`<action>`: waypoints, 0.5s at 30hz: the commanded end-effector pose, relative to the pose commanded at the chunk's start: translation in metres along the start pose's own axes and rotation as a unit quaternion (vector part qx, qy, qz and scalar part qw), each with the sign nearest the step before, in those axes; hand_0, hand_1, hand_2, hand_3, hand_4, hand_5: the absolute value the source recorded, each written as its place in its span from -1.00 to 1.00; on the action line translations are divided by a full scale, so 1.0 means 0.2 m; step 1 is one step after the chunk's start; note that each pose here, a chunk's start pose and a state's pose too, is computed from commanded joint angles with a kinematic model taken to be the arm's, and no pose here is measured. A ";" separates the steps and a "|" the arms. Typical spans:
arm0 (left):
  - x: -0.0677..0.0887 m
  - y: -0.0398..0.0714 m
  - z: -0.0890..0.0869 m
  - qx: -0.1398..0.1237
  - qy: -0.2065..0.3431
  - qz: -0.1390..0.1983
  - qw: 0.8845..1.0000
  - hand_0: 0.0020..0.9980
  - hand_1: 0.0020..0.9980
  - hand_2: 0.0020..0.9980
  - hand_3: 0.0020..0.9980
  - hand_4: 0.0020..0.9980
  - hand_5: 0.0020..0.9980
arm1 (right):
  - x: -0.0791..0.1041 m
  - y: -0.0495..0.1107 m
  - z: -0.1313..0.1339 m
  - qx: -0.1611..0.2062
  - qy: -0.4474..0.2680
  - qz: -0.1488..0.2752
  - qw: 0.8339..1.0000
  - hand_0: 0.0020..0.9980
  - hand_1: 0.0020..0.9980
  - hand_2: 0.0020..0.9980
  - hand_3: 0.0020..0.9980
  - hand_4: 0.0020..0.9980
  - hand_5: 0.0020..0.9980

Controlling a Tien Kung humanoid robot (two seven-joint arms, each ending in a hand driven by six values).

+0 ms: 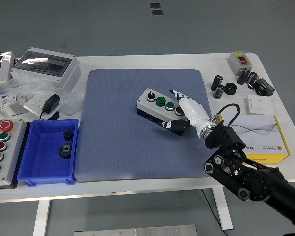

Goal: Pick up the button,place it on the desk,press the button,press the button

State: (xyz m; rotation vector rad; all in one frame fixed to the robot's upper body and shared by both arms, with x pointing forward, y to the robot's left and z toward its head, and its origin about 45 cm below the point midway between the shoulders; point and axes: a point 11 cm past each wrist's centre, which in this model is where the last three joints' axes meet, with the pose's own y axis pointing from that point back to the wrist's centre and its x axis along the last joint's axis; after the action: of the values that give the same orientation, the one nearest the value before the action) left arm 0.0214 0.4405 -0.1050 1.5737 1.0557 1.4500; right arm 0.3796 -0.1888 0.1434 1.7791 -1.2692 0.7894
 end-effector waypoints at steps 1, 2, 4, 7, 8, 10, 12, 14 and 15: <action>0.00 0.00 0.00 0.000 0.000 0.000 1.000 0.24 0.24 0.10 0.20 0.33 -0.64 | 0.00 0.00 0.00 -0.001 0.002 0.001 1.000 -0.20 0.33 0.55 0.99 0.92 -0.50; 0.00 0.00 0.00 0.000 0.000 0.000 1.000 0.24 0.24 0.10 0.20 0.33 -0.64 | 0.00 0.00 0.00 -0.002 0.003 0.001 1.000 -0.20 0.33 0.55 0.99 0.92 -0.50; 0.00 0.00 0.00 0.000 -0.001 0.000 1.000 0.24 0.24 0.10 0.20 0.33 -0.64 | 0.00 0.00 0.01 -0.004 0.005 0.003 1.000 -0.20 0.33 0.55 0.99 0.92 -0.50; 0.00 0.00 0.00 0.000 -0.002 0.000 1.000 0.24 0.24 0.10 0.20 0.33 -0.64 | -0.01 0.00 0.01 -0.007 0.007 0.006 1.000 -0.20 0.33 0.55 0.99 0.92 -0.50; 0.00 0.00 0.00 -0.001 -0.002 0.000 1.000 0.24 0.24 0.10 0.20 0.33 -0.65 | -0.01 0.00 0.02 -0.008 0.008 0.006 1.000 -0.45 0.09 0.36 0.64 0.72 -0.77; 0.00 0.00 0.00 -0.001 -0.003 0.000 1.000 0.24 0.24 0.10 0.20 0.33 -0.65 | -0.01 0.00 0.02 -0.009 0.009 0.006 1.000 -0.45 0.09 0.36 0.64 0.72 -0.77; -0.01 0.00 0.00 -0.002 -0.003 -0.001 1.000 0.24 0.24 0.10 0.20 0.33 -0.65 | -0.02 0.00 0.02 -0.009 0.011 0.008 1.000 -0.45 0.09 0.36 0.64 0.72 -0.77; -0.01 0.00 0.00 -0.003 -0.004 -0.002 1.000 0.24 0.24 0.10 0.20 0.33 -0.65 | -0.03 0.00 0.02 -0.008 0.015 0.012 1.000 -0.58 -0.10 0.19 0.50 0.68 -0.78; -0.01 0.00 0.00 -0.004 -0.004 -0.002 1.000 0.24 0.24 0.10 0.20 0.33 -0.65 | -0.03 0.00 0.02 -0.007 0.017 0.015 1.000 -0.58 -0.10 0.19 0.50 0.68 -0.78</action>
State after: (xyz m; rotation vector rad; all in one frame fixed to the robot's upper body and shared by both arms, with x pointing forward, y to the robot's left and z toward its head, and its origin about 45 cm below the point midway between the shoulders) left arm 0.0222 0.4384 -0.1059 1.5702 1.0468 1.4411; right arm 0.3783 -0.1897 0.1365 1.7319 -1.2800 0.8220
